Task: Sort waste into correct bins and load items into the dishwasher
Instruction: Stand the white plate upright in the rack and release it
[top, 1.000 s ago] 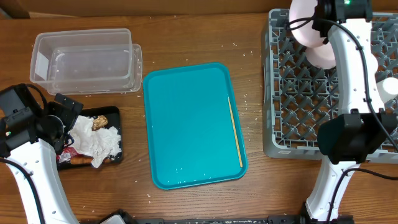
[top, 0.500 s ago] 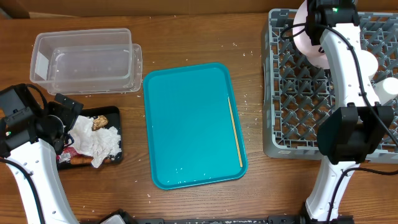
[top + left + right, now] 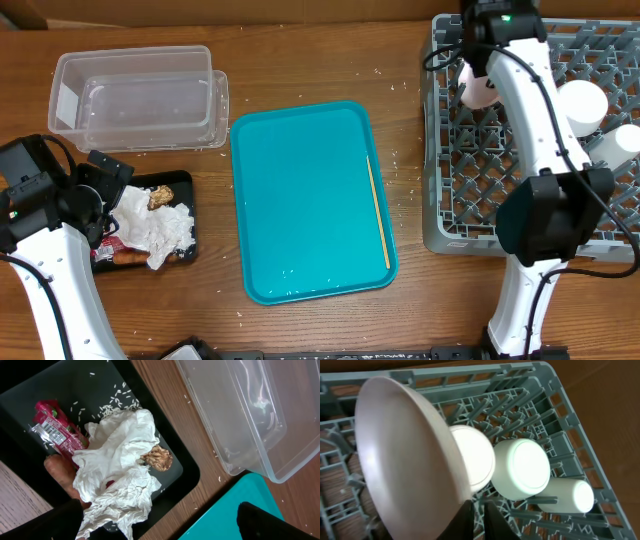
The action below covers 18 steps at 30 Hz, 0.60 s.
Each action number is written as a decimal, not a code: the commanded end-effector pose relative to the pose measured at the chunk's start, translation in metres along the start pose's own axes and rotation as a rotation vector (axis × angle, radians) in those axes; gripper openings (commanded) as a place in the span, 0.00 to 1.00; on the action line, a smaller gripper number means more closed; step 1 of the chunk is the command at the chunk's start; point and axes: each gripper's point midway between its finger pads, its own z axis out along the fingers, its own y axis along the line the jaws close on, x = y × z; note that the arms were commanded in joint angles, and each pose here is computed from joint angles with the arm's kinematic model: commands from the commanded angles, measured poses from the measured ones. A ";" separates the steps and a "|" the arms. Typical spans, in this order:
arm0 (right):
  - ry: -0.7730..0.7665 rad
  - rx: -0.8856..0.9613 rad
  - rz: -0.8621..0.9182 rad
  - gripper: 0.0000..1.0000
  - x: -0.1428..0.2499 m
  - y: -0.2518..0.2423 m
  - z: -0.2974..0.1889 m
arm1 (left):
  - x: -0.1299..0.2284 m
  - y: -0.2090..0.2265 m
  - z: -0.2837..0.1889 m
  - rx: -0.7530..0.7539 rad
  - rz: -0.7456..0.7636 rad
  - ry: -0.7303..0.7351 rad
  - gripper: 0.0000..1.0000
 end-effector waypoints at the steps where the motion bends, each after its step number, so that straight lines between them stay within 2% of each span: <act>1: -0.012 0.004 -0.007 0.20 0.000 0.001 -0.009 | -0.004 -0.004 -0.004 0.010 -0.009 -0.013 1.00; 8: -0.003 -0.060 -0.010 0.54 0.002 0.010 -0.025 | -0.004 -0.004 -0.004 0.010 -0.009 -0.013 1.00; 11: 0.021 -0.115 0.051 0.84 0.003 0.007 -0.040 | -0.004 -0.004 -0.004 0.010 -0.009 -0.013 1.00; 14: 0.049 -0.210 0.094 0.94 0.003 0.002 -0.065 | -0.004 -0.004 -0.004 0.010 -0.009 -0.013 1.00; 18: 0.096 -0.399 0.101 1.00 0.010 0.007 -0.100 | -0.004 -0.004 -0.004 0.010 -0.009 -0.013 1.00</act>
